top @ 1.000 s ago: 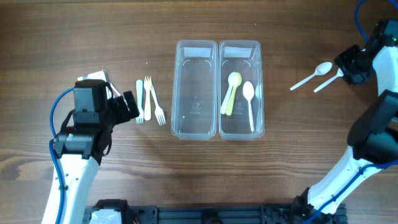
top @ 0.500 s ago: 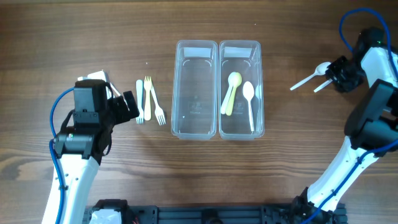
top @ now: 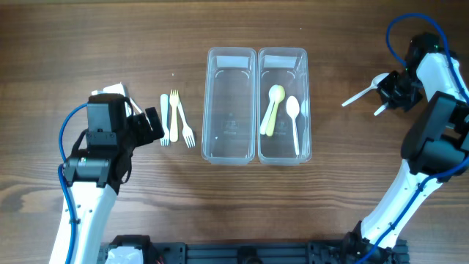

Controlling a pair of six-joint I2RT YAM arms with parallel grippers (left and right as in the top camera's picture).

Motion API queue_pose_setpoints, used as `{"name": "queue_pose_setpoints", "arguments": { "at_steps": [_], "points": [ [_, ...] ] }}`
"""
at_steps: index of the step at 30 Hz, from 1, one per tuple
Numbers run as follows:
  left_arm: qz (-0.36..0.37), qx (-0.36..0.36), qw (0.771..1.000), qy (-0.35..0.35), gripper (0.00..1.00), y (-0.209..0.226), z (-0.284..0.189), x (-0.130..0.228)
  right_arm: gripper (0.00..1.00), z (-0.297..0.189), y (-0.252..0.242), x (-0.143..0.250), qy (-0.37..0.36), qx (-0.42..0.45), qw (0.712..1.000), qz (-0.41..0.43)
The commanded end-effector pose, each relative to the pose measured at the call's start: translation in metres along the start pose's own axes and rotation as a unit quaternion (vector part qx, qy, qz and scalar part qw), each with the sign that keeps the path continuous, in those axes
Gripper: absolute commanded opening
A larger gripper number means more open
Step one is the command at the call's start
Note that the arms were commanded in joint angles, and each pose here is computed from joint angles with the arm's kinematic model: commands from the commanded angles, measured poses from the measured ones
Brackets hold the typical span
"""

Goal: Pack container

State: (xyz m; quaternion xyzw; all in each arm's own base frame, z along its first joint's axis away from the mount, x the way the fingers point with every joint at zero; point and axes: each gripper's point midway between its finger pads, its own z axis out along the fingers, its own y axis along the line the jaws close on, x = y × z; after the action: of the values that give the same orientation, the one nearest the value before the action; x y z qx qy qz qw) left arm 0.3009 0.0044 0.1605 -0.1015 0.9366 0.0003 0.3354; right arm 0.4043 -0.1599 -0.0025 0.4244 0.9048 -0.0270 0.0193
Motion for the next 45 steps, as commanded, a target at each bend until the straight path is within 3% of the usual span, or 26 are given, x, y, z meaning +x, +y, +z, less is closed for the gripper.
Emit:
{"name": "queue_pose_setpoints", "arguments": {
  "at_steps": [1,6,8,10,13,17,20,23,27,29,31,35,38,40,45],
  "points": [
    [0.009,-0.003,1.0,-0.012,1.0,-0.001,-0.004,-0.009,0.06,-0.034,0.011,-0.004,-0.027,-0.021,0.999,-0.031],
    [0.009,-0.003,1.0,-0.012,1.0,-0.001,-0.004,-0.009,0.06,-0.171,0.056,0.023,-0.144,-0.115,0.978,-0.102],
    [0.009,-0.003,1.0,-0.012,1.0,-0.001,-0.004,-0.009,0.07,-0.213,0.077,0.051,-0.177,-0.147,0.963,-0.139],
    [0.009,-0.003,1.0,-0.012,1.0,-0.001,-0.004,-0.009,0.09,-0.248,0.113,0.106,-0.192,-0.183,0.941,-0.21],
    [0.009,-0.003,1.0,-0.012,1.0,-0.001,-0.004,-0.009,0.12,-0.214,0.16,0.184,-0.157,-0.169,0.925,-0.302],
    [0.009,-0.003,1.0,-0.012,1.0,-0.001,-0.004,-0.009,0.14,-0.132,0.163,0.237,-0.103,-0.134,0.932,-0.321],
    [0.009,-0.003,1.0,-0.012,1.0,-0.001,-0.004,-0.009,0.15,-0.101,0.154,0.255,-0.089,-0.118,0.925,-0.35],
    [0.009,-0.003,1.0,-0.012,1.0,-0.001,-0.004,-0.009,0.25,-0.11,0.161,0.251,-0.107,-0.131,0.915,-0.365],
    [0.009,-0.003,1.0,-0.012,1.0,-0.001,-0.004,-0.009,0.4,-0.16,0.18,0.188,-0.191,-0.187,0.911,-0.314],
    [0.009,-0.003,1.0,-0.012,1.0,-0.001,-0.004,-0.009,0.41,-0.17,0.166,0.134,-0.193,-0.224,0.924,-0.244],
    [0.009,-0.003,1.0,-0.012,1.0,-0.001,-0.004,-0.009,0.34,-0.17,0.137,0.085,-0.182,-0.255,0.933,-0.18],
    [0.009,-0.003,1.0,-0.012,1.0,-0.001,-0.004,-0.009,0.38,-0.162,0.079,0.027,-0.193,-0.237,0.947,-0.098],
    [0.009,-0.003,1.0,-0.012,1.0,-0.001,-0.004,-0.009,0.38,-0.151,0.088,0.029,-0.187,-0.236,0.946,-0.122],
    [0.009,-0.003,1.0,-0.012,1.0,-0.001,-0.004,-0.009,0.44,-0.144,0.099,0.03,-0.192,-0.233,0.942,-0.147],
    [0.009,-0.003,1.0,-0.012,1.0,-0.001,-0.004,-0.009,0.41,-0.089,0.109,0.033,-0.128,-0.233,0.956,-0.125]
  ]
}}
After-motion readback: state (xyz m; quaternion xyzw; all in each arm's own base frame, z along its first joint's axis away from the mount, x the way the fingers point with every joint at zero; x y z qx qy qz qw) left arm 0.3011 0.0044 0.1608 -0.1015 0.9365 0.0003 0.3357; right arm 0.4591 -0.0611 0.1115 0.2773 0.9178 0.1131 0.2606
